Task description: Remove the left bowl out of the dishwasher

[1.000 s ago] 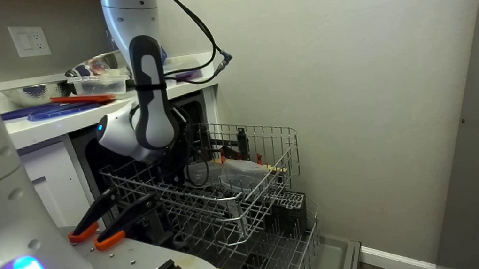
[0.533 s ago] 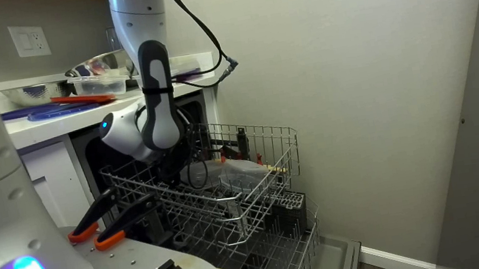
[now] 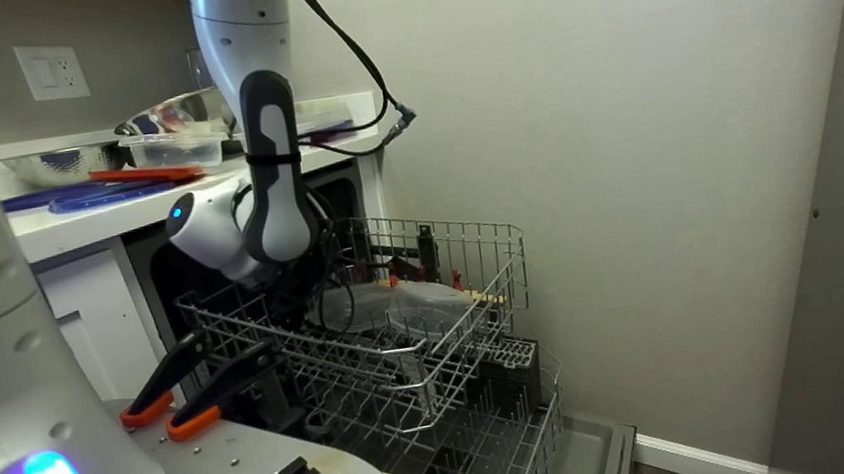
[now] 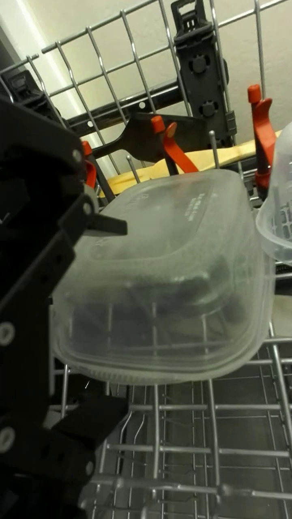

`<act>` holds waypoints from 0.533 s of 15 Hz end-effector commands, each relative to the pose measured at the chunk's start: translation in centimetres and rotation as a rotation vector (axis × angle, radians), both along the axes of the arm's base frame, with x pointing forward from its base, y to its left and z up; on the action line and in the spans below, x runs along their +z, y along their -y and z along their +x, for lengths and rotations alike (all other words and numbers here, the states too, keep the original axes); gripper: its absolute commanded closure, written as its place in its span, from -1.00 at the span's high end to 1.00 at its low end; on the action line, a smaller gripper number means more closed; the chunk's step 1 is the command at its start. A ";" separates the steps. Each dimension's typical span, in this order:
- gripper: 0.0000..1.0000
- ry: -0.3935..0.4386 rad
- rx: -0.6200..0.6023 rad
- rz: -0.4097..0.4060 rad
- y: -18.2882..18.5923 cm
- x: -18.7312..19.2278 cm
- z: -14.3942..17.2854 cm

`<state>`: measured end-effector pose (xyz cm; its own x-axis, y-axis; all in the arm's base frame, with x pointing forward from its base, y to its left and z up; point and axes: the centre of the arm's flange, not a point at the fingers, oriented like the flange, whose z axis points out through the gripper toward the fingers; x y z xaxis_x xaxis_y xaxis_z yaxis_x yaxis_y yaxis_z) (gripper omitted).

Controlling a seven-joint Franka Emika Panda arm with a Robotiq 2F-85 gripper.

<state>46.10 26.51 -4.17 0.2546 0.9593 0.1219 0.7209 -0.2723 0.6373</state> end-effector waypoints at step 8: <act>1.00 0.013 0.066 -0.037 -0.7 -0.8 -1.9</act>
<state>45.01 27.66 -4.56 0.2239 0.9681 0.1121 0.7360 -0.2433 0.6318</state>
